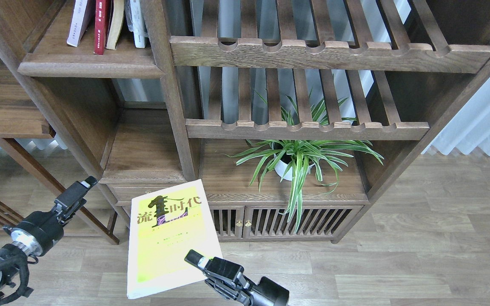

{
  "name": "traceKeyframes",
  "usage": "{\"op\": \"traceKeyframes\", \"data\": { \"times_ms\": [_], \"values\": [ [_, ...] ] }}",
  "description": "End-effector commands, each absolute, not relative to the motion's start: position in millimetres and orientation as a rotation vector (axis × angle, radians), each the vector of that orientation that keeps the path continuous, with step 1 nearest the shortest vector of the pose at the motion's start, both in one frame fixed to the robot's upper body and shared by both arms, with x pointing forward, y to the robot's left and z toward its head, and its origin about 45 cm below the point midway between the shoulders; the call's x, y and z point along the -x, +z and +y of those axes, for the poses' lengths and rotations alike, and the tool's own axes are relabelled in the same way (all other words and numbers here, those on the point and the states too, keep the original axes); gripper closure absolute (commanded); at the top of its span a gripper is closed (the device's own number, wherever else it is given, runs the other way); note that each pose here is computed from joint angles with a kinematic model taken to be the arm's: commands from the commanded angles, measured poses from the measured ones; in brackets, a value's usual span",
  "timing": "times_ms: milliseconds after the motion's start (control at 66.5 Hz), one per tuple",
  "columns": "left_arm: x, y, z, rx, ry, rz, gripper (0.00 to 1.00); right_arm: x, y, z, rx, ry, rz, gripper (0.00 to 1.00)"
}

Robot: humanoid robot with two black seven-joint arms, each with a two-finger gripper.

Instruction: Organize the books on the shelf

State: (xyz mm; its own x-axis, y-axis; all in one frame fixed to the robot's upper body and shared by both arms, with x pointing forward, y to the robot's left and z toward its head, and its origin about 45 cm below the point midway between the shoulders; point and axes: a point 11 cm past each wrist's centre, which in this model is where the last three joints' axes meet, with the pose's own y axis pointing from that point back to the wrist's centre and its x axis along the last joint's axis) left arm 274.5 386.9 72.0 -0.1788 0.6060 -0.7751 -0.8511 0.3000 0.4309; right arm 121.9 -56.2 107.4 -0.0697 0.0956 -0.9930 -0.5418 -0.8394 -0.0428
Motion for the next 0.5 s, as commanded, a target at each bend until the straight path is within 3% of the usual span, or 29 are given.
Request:
{"op": "traceKeyframes", "data": {
  "times_ms": [0, 240, 481],
  "values": [
    [-270.4, 71.9, 399.7, 0.254, 1.354, 1.144, 0.0, -119.8, 106.2, -67.5, 1.784, 1.952, 0.501, 0.93],
    [-274.4, 73.8, 412.7, 0.286, 1.4, 1.135, 0.0, -150.5, 101.5, -115.0, 1.793, 1.859, 0.641, 0.93],
    [-302.1, 92.5, 403.1, 0.497, 1.394, 1.188, 0.02, -200.0, 136.7, -90.9, 1.813, 1.756, 0.523, 0.95]
  ]
}}
